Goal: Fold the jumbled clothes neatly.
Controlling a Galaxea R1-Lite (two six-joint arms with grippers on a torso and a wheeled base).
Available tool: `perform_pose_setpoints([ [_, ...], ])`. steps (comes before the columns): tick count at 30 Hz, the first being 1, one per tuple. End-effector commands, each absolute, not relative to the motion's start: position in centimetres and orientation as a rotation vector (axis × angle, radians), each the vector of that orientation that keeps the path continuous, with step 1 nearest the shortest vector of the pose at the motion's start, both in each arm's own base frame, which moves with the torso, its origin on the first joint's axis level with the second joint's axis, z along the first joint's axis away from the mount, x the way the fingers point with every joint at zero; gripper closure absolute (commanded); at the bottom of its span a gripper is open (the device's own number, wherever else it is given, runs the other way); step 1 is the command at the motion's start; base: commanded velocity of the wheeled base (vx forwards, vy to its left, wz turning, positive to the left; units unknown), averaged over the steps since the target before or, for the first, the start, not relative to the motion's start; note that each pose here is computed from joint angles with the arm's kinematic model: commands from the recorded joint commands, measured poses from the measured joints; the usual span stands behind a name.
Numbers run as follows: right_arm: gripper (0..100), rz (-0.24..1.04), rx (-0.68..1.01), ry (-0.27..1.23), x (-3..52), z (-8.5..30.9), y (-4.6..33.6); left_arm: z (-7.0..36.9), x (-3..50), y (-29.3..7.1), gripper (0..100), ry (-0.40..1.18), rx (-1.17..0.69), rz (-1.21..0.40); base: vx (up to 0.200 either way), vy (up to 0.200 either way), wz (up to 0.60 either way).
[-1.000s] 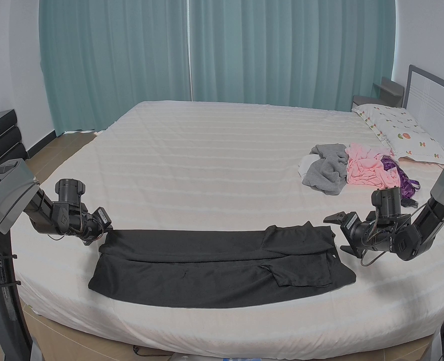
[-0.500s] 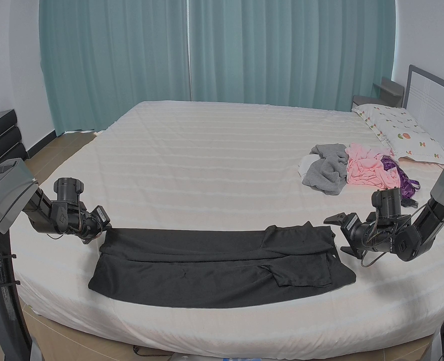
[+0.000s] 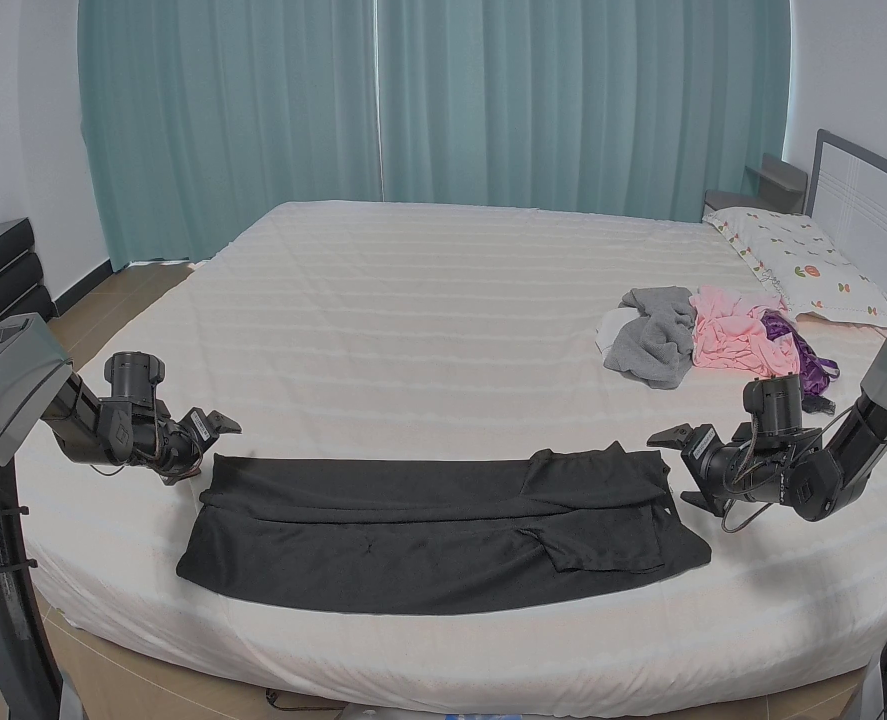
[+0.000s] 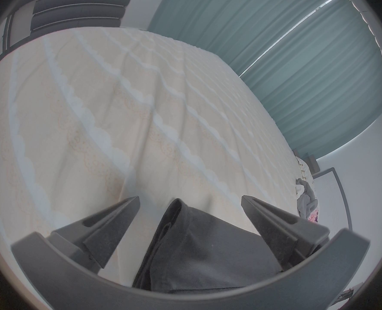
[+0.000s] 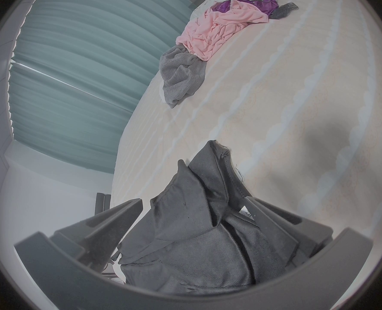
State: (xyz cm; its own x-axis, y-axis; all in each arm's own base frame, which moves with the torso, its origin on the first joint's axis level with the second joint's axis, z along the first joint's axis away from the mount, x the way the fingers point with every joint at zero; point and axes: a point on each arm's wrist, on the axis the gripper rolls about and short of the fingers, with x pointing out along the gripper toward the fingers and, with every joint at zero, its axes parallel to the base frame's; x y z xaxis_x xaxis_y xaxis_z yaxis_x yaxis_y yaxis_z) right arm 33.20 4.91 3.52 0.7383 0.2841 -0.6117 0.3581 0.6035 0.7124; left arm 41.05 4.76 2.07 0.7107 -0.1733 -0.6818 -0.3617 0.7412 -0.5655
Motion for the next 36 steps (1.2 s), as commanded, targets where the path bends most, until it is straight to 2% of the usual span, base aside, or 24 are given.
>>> perform_pose_setpoints([
  [1,0,-0.047,0.947,0.77,32.95,3.65,4.89,3.34,40.72,4.8,0,0.766,-0.746,0.11,0.0,0.0,0.0],
  [12,0,-0.045,0.948,0.769,32.76,3.68,4.87,4.14,40.23,4.61,0,0.758,-0.764,0.112,0.0,0.0,0.0],
  [24,0,-0.048,0.948,0.768,32.79,3.64,4.82,4.18,40.2,4.61,0,0.757,-0.764,0.112,-0.2,0.0,0.0],
  [36,0,-0.05,0.947,0.774,32.8,3.44,4.87,3.8,39.93,4.44,0,0.774,-0.755,0.107,0.0,0.0,0.0],
])
